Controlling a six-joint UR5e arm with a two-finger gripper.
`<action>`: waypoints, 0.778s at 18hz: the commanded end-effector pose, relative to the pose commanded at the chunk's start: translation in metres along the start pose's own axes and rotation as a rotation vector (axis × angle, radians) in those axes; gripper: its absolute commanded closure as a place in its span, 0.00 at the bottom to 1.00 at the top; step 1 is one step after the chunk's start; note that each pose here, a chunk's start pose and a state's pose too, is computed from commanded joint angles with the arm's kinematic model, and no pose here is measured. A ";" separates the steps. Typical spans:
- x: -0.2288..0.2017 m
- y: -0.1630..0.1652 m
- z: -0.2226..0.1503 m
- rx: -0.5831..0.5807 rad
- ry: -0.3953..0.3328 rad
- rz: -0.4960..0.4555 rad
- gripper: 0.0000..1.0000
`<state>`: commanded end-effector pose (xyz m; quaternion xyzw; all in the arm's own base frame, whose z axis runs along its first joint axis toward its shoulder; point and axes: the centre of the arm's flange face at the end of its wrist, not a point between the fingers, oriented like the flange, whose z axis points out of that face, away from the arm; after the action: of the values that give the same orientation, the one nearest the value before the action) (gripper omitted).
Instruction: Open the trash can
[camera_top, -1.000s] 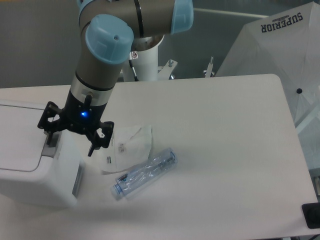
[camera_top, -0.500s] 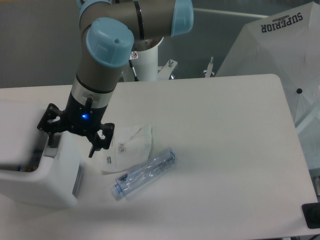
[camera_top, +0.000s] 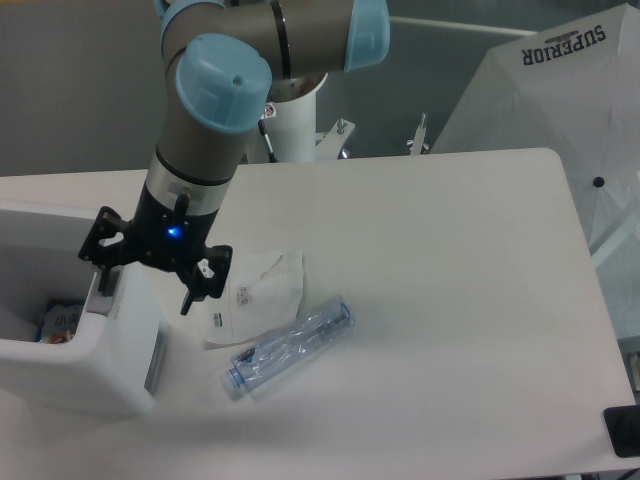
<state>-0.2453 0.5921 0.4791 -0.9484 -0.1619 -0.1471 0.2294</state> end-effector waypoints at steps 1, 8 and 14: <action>0.000 -0.001 -0.004 0.017 -0.008 0.009 0.00; -0.044 0.008 -0.019 0.014 -0.201 0.077 0.00; -0.137 0.035 -0.034 -0.051 -0.309 0.092 0.00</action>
<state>-0.3632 0.5131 0.4461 -0.9717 -0.1478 0.0074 0.1842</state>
